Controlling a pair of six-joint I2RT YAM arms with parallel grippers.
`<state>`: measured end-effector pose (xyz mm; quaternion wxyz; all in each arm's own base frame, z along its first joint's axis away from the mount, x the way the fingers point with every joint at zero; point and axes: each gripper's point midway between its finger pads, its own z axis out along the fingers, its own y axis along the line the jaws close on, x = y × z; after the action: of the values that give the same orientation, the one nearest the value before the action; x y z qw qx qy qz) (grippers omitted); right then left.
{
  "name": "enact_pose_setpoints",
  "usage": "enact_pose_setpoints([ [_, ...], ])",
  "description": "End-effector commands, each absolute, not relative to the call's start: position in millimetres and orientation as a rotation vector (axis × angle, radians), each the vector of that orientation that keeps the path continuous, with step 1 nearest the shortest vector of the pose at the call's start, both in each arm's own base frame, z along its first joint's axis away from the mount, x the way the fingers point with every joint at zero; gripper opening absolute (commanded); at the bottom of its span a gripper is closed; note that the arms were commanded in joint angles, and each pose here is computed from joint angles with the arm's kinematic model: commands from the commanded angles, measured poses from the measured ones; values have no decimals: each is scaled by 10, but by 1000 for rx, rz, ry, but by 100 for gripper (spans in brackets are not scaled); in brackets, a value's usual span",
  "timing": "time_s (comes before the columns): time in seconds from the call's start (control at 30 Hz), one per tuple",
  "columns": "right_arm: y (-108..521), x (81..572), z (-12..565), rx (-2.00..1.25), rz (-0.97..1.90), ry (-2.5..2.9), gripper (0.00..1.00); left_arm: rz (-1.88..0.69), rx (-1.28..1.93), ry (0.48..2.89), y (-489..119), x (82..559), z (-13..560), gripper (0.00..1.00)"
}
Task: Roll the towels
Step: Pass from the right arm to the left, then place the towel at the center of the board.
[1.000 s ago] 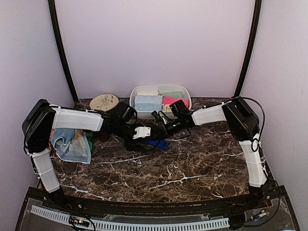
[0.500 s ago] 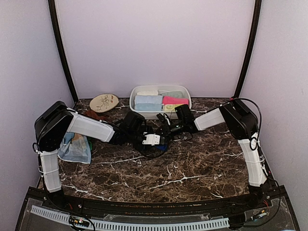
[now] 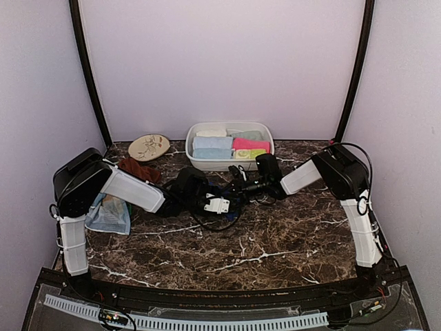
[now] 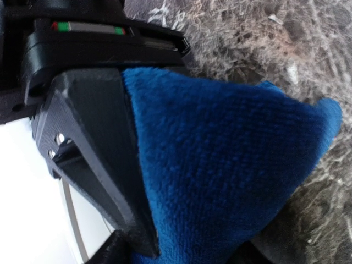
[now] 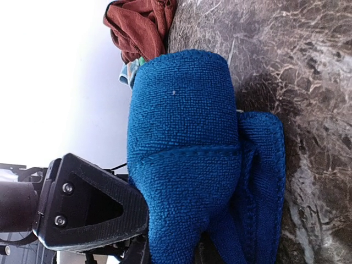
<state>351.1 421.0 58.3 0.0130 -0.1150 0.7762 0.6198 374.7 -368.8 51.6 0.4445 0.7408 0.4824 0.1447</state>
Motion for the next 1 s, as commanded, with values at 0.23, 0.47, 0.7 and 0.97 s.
enact_pose_setpoints([
  [0.23, 4327, 3065, 1292, -730, 1987, 2305, 30, 654, 1614, 1185, -3312, 4193, 1271, 0],
  [0.47, 3361, 4146, 1700, -476, 1460, 2309, 100, 633, 1441, 1317, -2846, 4466, 2061, 0],
  [0.7, 2161, 4678, 2269, -289, 740, 2232, 100, 580, 1272, 1478, -2446, 5033, 2574, 0],
  [0.97, 1641, 4320, 2370, -207, 471, 2113, 100, 531, 1171, 1482, -2865, 5820, 2599, 0],
])
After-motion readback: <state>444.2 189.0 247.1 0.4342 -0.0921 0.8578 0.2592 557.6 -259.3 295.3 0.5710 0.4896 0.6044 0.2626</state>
